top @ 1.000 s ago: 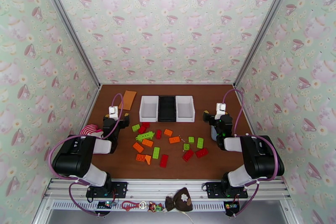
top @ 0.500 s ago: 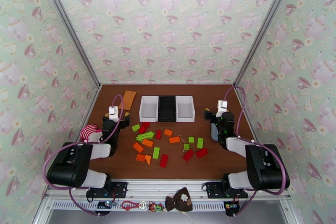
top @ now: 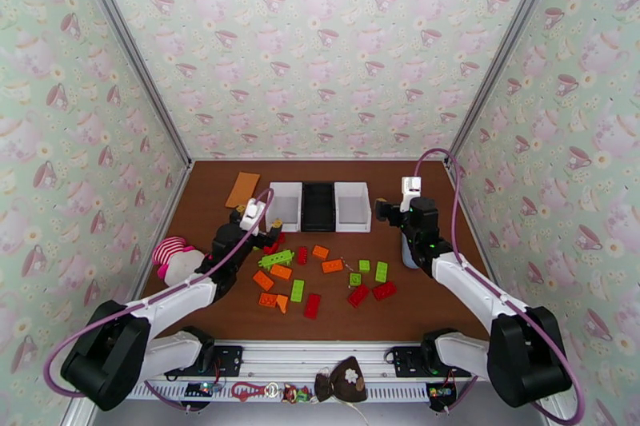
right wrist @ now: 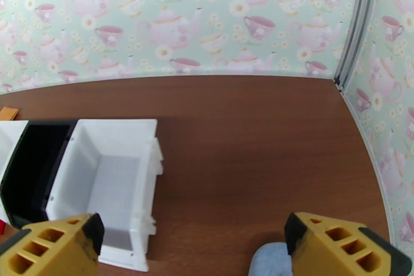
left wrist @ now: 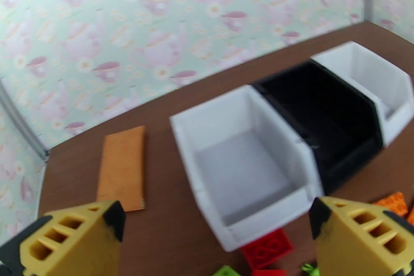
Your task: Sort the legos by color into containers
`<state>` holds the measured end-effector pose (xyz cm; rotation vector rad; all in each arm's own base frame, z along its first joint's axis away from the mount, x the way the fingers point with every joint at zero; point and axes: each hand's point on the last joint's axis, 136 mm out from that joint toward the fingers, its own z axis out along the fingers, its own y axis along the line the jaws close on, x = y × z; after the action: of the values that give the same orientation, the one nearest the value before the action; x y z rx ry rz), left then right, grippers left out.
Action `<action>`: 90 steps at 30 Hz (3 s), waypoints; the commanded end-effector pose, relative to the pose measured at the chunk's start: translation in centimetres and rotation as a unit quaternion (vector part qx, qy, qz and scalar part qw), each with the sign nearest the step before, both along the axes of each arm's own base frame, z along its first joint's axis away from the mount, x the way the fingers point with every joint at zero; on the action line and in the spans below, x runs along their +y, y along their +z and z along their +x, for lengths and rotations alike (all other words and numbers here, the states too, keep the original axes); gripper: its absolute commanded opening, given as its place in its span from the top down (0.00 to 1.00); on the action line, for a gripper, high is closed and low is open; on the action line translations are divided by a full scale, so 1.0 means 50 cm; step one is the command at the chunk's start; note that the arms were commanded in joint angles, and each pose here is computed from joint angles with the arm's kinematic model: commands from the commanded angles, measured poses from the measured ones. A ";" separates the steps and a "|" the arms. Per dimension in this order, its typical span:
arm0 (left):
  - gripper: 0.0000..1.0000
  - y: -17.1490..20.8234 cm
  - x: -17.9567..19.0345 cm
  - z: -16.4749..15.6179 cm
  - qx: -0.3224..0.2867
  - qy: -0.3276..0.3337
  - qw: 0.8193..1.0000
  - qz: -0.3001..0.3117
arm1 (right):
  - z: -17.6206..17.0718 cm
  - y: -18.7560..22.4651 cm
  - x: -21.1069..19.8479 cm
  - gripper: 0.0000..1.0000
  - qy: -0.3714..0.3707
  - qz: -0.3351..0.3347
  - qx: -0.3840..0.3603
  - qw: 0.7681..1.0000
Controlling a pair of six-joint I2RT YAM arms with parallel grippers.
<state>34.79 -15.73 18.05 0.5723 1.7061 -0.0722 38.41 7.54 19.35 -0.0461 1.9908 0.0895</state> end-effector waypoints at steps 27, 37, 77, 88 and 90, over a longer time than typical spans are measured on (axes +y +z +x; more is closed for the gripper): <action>0.00 -0.058 -0.270 -0.289 0.146 -0.420 0.896 0.006 | -0.230 -0.243 0.153 0.05 0.009 -0.010 0.314 0.949; 0.00 -0.066 -0.280 -0.302 0.150 -0.429 0.891 0.008 | -0.230 -0.297 0.165 0.16 0.014 -0.015 0.339 0.941; 0.00 -0.037 -0.270 -0.205 0.122 -0.289 0.948 -0.055 | 0.010 -0.089 0.226 0.68 0.054 -0.032 0.177 0.982; 0.00 -0.033 -0.266 -0.206 0.118 -0.287 0.949 -0.048 | 0.159 -0.132 0.245 0.63 0.067 -0.030 0.166 0.983; 0.00 -0.033 -0.261 -0.198 0.116 -0.273 0.954 -0.047 | 0.162 -0.117 0.246 0.57 0.072 -0.033 0.157 0.984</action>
<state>24.58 -29.07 15.83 1.0126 1.7229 -0.6622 44.93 18.58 10.22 -0.1884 2.4017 0.0814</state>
